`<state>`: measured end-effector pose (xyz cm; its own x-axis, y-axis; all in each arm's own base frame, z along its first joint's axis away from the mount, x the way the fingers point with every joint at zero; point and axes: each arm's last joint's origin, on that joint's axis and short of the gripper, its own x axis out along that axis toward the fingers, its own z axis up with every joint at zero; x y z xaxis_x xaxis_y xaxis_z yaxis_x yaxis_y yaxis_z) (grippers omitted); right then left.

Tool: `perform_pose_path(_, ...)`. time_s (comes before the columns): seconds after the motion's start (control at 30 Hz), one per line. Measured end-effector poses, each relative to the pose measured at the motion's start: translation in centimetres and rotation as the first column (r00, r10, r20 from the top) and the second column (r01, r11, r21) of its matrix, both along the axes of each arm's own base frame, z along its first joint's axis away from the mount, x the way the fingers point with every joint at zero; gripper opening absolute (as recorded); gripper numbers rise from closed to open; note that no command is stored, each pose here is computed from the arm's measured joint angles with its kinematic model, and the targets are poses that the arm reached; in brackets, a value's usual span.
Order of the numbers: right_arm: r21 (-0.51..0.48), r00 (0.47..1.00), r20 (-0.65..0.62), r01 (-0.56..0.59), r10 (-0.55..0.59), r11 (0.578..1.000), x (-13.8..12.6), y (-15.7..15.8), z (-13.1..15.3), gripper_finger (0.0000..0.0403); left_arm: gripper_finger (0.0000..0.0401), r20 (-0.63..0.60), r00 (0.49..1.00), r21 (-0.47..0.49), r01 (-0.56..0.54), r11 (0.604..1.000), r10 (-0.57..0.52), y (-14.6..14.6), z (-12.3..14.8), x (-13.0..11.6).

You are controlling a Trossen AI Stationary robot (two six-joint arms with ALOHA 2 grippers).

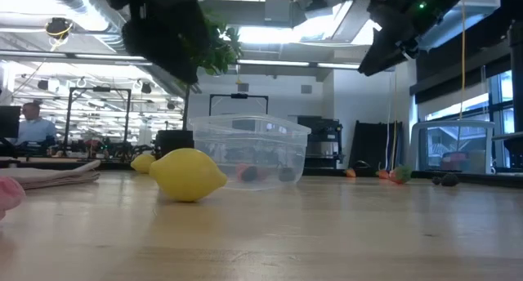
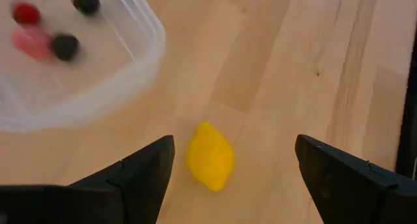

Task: Pick and placing Produce into tupperware
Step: Put the bottom lemon into the transparent bin

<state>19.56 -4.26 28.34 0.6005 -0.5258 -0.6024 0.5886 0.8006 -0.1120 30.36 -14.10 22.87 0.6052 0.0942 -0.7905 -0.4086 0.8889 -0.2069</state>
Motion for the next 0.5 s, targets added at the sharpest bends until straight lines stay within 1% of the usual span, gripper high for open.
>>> perform_pose_path(0.07, 0.0, 1.0, -0.002, 0.0, 0.0, 1.0, 0.0, 0.0, 0.0, 0.0197, 0.031, -0.028, 0.999, -0.01, -0.023, 1.0, 0.023, -0.7, -0.7, 0.9)
perform_pose_path(0.17, -0.001, 1.0, -0.003, -0.001, 0.001, 1.0, 0.0, 0.0, 0.0, 0.0197, 0.031, -0.081, 0.996, 0.006, -0.045, 0.999, 0.045, -1.6, -1.8, 1.9)
perform_pose_path(0.33, -0.01, 1.0, -0.019, -0.022, 0.021, 1.0, 0.0, 0.0, 0.0, 0.0197, 0.031, -0.187, 0.976, 0.025, -0.107, 0.994, 0.109, -2.1, -3.4, 2.9)
perform_pose_path(0.5, 0.007, 0.999, -0.036, -0.036, 0.037, 0.999, -0.1, 0.1, -0.2, 0.0197, 0.031, -0.205, 0.972, 0.029, -0.115, 0.993, 0.118, -2.3, -4.0, 3.5)
